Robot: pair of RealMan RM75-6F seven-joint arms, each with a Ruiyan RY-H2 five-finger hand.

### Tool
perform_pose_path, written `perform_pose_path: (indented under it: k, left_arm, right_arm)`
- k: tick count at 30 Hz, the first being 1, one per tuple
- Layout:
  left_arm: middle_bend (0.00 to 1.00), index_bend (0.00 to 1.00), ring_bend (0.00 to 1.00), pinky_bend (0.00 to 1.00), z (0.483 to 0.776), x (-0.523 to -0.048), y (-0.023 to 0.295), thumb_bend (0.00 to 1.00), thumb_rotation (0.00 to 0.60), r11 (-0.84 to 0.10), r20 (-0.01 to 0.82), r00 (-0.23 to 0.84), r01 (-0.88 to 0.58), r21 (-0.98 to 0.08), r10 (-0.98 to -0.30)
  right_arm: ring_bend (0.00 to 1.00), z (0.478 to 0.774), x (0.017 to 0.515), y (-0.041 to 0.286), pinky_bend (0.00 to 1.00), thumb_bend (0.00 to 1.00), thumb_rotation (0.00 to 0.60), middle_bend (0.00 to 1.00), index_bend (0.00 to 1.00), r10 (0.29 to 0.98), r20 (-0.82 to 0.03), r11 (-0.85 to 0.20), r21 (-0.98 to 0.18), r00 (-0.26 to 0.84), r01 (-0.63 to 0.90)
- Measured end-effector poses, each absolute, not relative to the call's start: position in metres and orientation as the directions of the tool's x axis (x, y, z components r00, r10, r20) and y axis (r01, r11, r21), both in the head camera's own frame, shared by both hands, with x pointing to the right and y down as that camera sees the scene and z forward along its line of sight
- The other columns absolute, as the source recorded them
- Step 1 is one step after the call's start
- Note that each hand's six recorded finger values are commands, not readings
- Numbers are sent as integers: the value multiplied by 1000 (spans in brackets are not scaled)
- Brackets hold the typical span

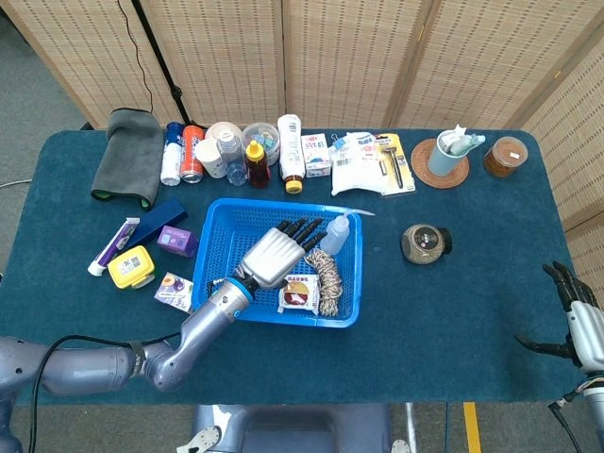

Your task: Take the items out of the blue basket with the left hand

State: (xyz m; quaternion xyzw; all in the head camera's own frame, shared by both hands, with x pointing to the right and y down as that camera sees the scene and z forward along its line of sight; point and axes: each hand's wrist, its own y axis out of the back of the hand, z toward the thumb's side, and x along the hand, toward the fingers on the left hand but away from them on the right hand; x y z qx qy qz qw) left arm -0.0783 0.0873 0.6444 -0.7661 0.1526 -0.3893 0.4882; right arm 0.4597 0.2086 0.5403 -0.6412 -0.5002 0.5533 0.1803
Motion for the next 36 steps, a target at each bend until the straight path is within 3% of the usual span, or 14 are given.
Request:
perform_pose_path:
  k: [3, 12, 36]
  left_arm:
    - [105, 194, 152, 272, 652, -70, 90, 36, 600, -486, 465, 658, 168, -858, -593]
    - [153, 278, 189, 286, 674, -58, 98, 47, 600, -508, 501, 656, 202, -837, -565]
    - [182, 314, 226, 310, 700, -10, 104, 80, 600, -530, 521, 647, 205, -823, -557]
  right_arm:
    - [0, 540, 460, 209, 0, 0, 600, 0, 0, 841, -529, -433, -785, -113, 443]
    - [0, 541, 460, 209, 0, 0, 600, 0, 0, 838, -533, -437, -782, -113, 444]
    - [0, 540, 462, 208, 0, 0, 600, 0, 0, 839, -532, -433, -780, -115, 451]
